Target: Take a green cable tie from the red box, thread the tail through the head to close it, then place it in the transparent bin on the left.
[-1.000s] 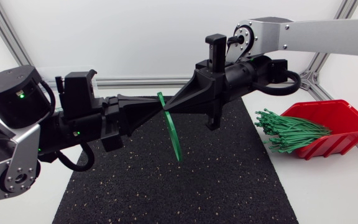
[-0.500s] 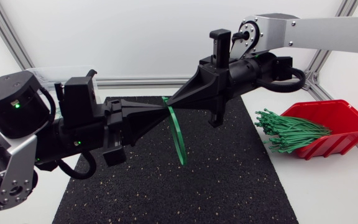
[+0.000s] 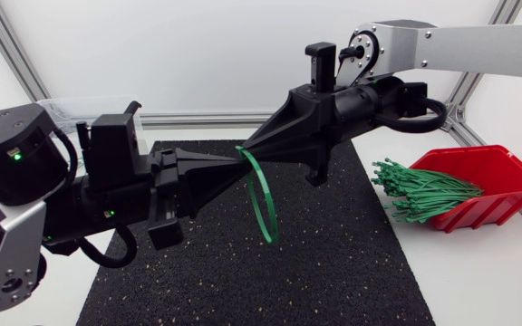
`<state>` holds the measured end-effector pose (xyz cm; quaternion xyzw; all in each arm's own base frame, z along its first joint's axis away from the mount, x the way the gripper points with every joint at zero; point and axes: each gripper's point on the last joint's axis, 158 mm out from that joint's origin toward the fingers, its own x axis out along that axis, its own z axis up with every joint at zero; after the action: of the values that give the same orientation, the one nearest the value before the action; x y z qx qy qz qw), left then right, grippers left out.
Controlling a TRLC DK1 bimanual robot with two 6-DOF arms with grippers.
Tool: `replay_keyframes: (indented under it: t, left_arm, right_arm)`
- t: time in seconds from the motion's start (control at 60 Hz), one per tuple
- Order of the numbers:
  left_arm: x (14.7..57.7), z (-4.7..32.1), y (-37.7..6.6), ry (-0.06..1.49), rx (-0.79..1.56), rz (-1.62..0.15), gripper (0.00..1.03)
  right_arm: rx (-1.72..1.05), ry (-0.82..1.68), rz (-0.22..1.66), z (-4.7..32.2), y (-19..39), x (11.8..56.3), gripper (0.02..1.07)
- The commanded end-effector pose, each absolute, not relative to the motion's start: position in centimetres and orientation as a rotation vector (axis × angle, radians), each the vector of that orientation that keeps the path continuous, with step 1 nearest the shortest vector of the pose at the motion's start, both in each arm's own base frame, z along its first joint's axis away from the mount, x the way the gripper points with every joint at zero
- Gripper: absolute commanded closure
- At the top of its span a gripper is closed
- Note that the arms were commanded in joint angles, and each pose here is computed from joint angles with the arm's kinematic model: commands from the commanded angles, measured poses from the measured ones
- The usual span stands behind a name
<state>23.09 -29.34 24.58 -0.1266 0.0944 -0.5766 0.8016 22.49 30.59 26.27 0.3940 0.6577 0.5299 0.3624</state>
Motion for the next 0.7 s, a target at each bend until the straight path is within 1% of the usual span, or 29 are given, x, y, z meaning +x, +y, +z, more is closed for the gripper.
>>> replay_keyframes:
  t: [0.0, 0.033, 0.067, 0.1, 0.25, 0.467, 0.583, 0.683]
  left_arm:
    - [22.3, 25.9, -29.7, 0.150, -0.247, -1.273, 0.99]
    - [22.4, 25.7, -29.6, 0.152, -0.243, -1.270, 0.99]
    - [22.5, 25.6, -29.5, 0.151, -0.238, -1.265, 0.99]
    - [22.6, 25.4, -29.5, 0.152, -0.234, -1.263, 0.99]
    - [23.5, 24.5, -28.6, 0.154, -0.213, -1.228, 0.99]
    - [24.6, 22.8, -27.9, 0.156, -0.164, -1.200, 0.99]
    - [23.8, 21.9, -28.2, 0.151, -0.122, -1.225, 0.99]
    - [22.8, 21.6, -28.9, 0.149, -0.101, -1.259, 0.99]
  right_arm:
    - [1.060, 1.736, 1.319, 25.9, 30.4, 22.7, 0.66]
    - [1.055, 1.727, 1.326, 26.3, 30.3, 22.6, 0.65]
    - [1.052, 1.723, 1.329, 26.6, 30.2, 22.3, 0.59]
    - [1.050, 1.718, 1.332, 26.9, 30.1, 22.2, 0.56]
    - [1.060, 1.700, 1.324, 27.2, 29.6, 22.3, 0.56]
    - [1.104, 1.673, 1.266, 26.6, 28.1, 24.2, 0.56]
    - [1.156, 1.678, 1.204, 25.0, 27.2, 26.7, 0.56]
    - [1.165, 1.709, 1.182, 23.7, 27.4, 27.4, 0.56]
